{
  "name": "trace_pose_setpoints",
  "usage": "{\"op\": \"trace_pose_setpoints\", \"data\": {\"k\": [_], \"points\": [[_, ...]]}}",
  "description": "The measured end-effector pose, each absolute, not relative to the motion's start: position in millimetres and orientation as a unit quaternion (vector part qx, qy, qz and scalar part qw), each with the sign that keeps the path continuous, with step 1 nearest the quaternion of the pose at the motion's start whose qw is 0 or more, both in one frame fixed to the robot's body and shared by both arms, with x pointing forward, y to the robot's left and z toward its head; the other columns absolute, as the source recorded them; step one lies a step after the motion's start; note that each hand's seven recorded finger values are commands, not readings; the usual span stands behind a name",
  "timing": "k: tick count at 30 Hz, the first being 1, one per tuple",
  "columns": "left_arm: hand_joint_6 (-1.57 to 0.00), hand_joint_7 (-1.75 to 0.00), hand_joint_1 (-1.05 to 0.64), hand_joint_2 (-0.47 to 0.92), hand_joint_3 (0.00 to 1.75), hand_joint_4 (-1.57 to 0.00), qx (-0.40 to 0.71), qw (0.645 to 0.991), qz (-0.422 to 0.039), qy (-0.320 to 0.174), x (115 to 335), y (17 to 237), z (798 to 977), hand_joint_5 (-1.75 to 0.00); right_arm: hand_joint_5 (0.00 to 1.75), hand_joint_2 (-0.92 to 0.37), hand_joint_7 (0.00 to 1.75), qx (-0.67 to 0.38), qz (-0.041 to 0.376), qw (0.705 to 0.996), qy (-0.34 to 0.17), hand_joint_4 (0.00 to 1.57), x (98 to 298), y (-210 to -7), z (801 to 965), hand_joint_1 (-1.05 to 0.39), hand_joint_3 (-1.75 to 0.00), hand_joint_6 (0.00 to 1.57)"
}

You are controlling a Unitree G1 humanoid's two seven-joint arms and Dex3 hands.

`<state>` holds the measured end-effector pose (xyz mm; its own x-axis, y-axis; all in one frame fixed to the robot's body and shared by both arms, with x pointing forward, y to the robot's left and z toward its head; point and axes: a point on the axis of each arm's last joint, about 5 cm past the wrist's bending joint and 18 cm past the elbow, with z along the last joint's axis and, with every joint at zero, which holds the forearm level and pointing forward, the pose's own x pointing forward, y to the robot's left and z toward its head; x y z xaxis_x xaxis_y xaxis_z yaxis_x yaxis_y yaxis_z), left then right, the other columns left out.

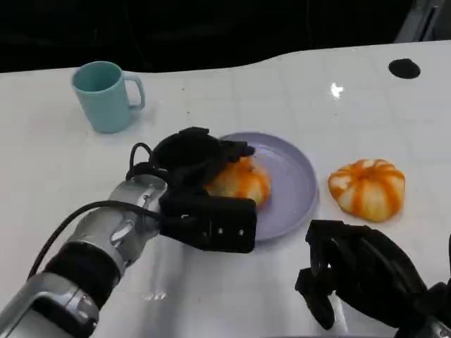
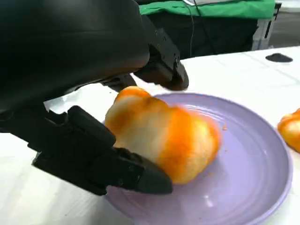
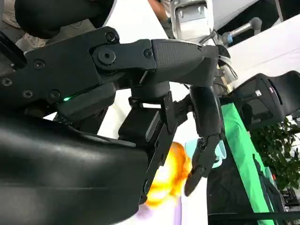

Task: Grasp the bread from the table and place it into the plate.

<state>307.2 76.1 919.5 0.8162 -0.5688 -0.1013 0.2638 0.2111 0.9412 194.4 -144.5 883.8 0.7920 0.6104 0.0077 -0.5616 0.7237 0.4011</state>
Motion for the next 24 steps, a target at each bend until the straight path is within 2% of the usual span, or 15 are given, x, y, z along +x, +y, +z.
{"op": "trace_pose_setpoints", "data": {"k": [5, 12, 18, 22, 24], "points": [[-0.16, -0.02, -0.81, 0.92, 0.41, -0.01, 0.577, 0.755, -0.283, -0.130, 306, 79, 924.3, -0.15, 1.61, -0.92, 1.54, 0.195, 0.317, 0.926, 0.063, 1.28, 194, -144, 883.8, -0.91, -0.35, 1.09], [-0.28, -0.07, -0.78, 0.92, 0.37, -0.11, 0.568, 0.759, -0.286, -0.139, 299, 87, 926.8, -0.24, 1.61, -0.92, 1.53, 0.195, 0.317, 0.926, 0.063, 1.29, 195, -144, 883.8, -0.91, -0.34, 1.10], [-0.37, -0.10, -0.67, 0.92, 0.34, -0.24, 0.486, 0.816, -0.273, -0.153, 284, 103, 925.0, -0.37, 1.61, -0.92, 1.53, 0.194, 0.316, 0.927, 0.064, 1.28, 194, -144, 883.9, -0.90, -0.36, 1.09], [-0.45, -0.11, -0.64, 0.92, 0.30, -0.32, 0.398, 0.868, -0.257, -0.146, 271, 116, 923.4, -0.44, 1.61, -0.92, 1.54, 0.194, 0.317, 0.926, 0.064, 1.27, 195, -144, 884.1, -0.90, -0.37, 1.09], [-0.53, -0.11, -0.62, 0.92, 0.30, -0.31, 0.351, 0.891, -0.251, -0.139, 264, 123, 921.8, -0.70, 1.61, -0.92, 1.54, 0.194, 0.317, 0.926, 0.065, 1.27, 195, -144, 884.1, -0.91, -0.37, 1.09]]}}
